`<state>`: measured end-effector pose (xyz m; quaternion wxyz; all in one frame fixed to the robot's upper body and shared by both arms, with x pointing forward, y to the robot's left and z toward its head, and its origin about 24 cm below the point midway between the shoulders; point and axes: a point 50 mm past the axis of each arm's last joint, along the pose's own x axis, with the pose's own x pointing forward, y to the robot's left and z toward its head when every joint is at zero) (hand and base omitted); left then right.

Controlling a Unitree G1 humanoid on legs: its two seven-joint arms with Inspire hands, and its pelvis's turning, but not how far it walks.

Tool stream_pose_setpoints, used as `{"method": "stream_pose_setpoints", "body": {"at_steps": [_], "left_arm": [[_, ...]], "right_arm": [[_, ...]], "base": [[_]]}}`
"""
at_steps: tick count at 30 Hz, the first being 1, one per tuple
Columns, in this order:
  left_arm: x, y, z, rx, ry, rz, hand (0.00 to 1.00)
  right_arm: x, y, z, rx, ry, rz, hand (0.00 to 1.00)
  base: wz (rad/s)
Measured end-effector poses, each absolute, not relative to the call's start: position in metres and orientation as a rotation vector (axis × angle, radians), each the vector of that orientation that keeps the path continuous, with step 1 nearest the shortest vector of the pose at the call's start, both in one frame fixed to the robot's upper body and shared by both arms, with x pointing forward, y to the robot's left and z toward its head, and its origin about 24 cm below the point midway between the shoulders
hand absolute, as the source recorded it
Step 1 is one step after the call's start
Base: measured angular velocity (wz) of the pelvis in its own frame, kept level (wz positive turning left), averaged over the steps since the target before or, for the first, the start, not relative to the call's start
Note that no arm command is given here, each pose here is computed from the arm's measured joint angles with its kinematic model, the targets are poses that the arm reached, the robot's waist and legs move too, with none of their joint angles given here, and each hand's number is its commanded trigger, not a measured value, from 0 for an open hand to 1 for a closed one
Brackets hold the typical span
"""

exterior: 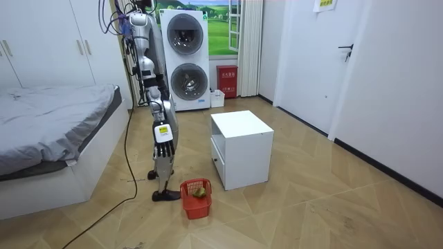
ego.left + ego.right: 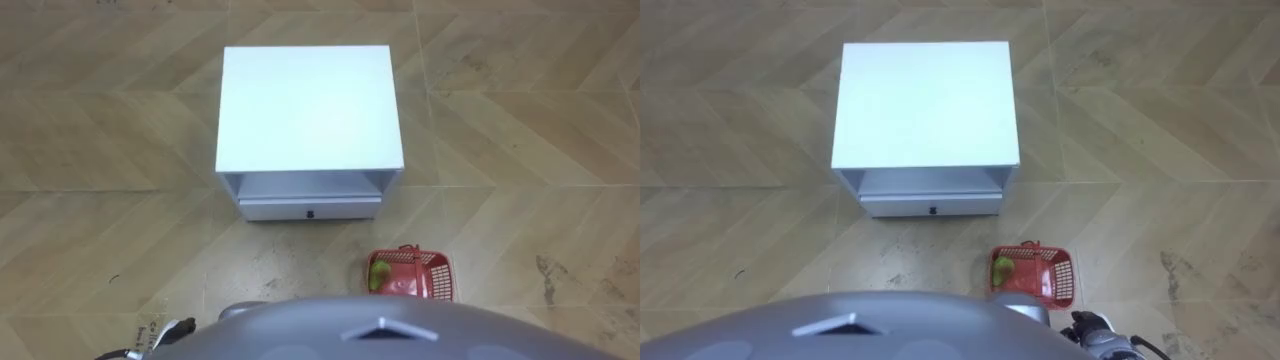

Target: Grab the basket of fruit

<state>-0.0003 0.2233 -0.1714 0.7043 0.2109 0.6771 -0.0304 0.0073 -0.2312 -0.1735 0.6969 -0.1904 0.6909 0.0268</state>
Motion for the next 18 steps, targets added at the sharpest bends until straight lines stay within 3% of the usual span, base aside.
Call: {"method": "stream_pose_setpoints", "body": {"at_steps": [18], "left_arm": [[-0.0062,0.2269,-0.1705,0.463,1.516,-0.008,0.00]], "right_arm": [[0.0078,-0.2314,-0.1734,-0.418,1.540,0.050,0.00]], "base": [[0.00]]}}
